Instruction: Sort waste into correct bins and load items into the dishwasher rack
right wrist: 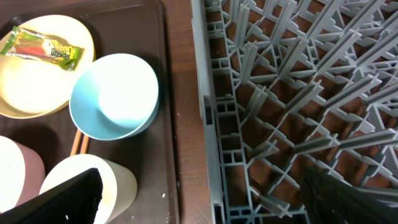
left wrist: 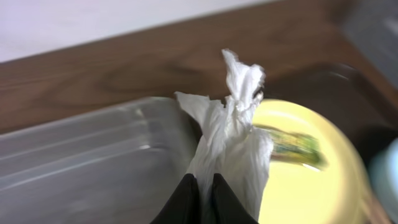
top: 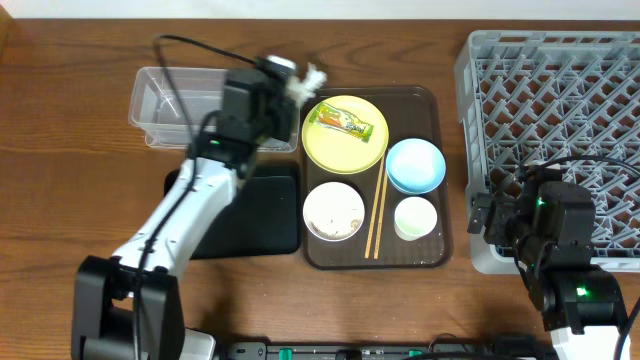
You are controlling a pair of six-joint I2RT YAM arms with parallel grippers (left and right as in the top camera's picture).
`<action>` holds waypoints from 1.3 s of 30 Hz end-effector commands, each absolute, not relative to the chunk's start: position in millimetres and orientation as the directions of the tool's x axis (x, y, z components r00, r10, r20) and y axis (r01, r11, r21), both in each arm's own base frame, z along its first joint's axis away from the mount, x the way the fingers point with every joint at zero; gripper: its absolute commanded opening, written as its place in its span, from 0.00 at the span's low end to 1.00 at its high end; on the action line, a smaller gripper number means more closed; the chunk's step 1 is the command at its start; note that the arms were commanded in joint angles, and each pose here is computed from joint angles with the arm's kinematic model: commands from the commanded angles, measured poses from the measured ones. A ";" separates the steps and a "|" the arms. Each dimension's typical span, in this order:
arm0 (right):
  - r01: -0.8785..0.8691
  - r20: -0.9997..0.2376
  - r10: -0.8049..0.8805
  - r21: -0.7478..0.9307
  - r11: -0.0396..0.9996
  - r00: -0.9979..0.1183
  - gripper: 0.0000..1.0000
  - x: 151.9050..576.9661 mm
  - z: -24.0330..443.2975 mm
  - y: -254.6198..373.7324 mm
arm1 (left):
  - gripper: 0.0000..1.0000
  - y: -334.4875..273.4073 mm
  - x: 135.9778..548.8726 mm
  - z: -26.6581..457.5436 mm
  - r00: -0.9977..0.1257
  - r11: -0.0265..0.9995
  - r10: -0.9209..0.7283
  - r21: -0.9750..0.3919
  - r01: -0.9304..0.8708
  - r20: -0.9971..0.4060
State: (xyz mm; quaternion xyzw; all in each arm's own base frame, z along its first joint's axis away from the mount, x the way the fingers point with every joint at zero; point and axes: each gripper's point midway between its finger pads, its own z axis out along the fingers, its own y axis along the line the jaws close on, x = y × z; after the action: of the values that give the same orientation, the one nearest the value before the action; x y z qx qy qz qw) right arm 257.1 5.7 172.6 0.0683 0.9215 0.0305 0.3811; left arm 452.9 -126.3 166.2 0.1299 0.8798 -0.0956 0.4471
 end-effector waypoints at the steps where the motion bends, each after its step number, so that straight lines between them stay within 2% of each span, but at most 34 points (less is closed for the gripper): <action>1: 0.095 -0.716 0.154 0.122 0.988 -0.681 0.99 260.0 183.2 8.9 | 0.16 -88.1 464.3 167.0 -0.582 0.977 0.083 -0.048 0.207 -0.809; 4: 0.095 -0.715 0.154 0.122 0.988 -0.682 0.99 259.9 183.1 8.9 | 0.37 -64.9 468.8 164.6 -0.588 0.986 0.054 -0.048 0.158 -0.807; 6: 0.095 -0.715 0.154 0.122 0.988 -0.682 0.99 259.9 183.1 8.9 | 0.44 -59.4 471.3 167.0 -0.580 0.988 0.037 -0.058 0.143 -0.813; 8: 0.095 -0.716 0.154 0.122 0.988 -0.681 0.99 260.0 183.2 8.9 | 0.47 -70.9 470.0 173.3 -0.573 0.977 0.007 -0.116 0.177 -0.819; 11: 0.095 -0.715 0.154 0.122 0.988 -0.682 0.99 259.8 183.0 8.9 | 0.47 -109.1 452.9 194.8 -0.581 0.922 -0.050 -0.261 0.286 -0.813; 14: 0.095 -0.715 0.154 0.122 0.988 -0.682 0.99 259.9 183.1 8.9 | 0.49 -127.5 435.5 207.7 -0.612 0.903 -0.114 -0.338 0.264 -0.783; 17: 0.095 -0.717 0.154 0.122 0.988 -0.680 0.99 260.3 183.6 8.9 | 0.79 -144.9 416.5 210.4 -0.659 0.884 -0.144 -0.396 0.250 -0.738; 20: 0.095 -0.715 0.154 0.122 0.988 -0.682 0.99 260.8 182.6 8.9 | 0.89 -155.4 398.1 202.0 -0.728 0.869 -0.181 -0.454 0.196 -0.661; 23: 0.096 -0.711 0.154 0.121 0.988 -0.686 0.99 261.2 181.4 9.0 | 0.89 -162.4 391.3 196.3 -0.757 0.861 -0.201 -0.481 0.167 -0.622; 27: 0.097 -0.705 0.153 0.120 0.988 -0.692 0.99 261.8 179.2 9.0 | 0.86 -168.7 393.3 206.1 -0.764 0.819 -0.316 -0.568 0.079 -0.563; 34: 0.098 -0.699 0.153 0.119 0.988 -0.698 0.99 262.2 177.3 9.0 | 0.78 -177.4 424.0 238.6 -0.740 0.795 -0.379 -0.605 0.046 -0.555; 39: 0.097 -0.700 0.153 0.119 0.988 -0.698 0.99 262.3 177.5 9.0 | 0.79 -200.4 449.7 209.2 -0.769 0.794 -0.376 -0.608 0.020 -0.517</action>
State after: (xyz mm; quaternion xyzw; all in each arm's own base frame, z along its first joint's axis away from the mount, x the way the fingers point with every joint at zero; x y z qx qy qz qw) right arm 259.0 6.3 168.1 0.0680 0.9251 0.0310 0.3724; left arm 439.9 -186.2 238.0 -0.0841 0.8788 -0.3070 0.3554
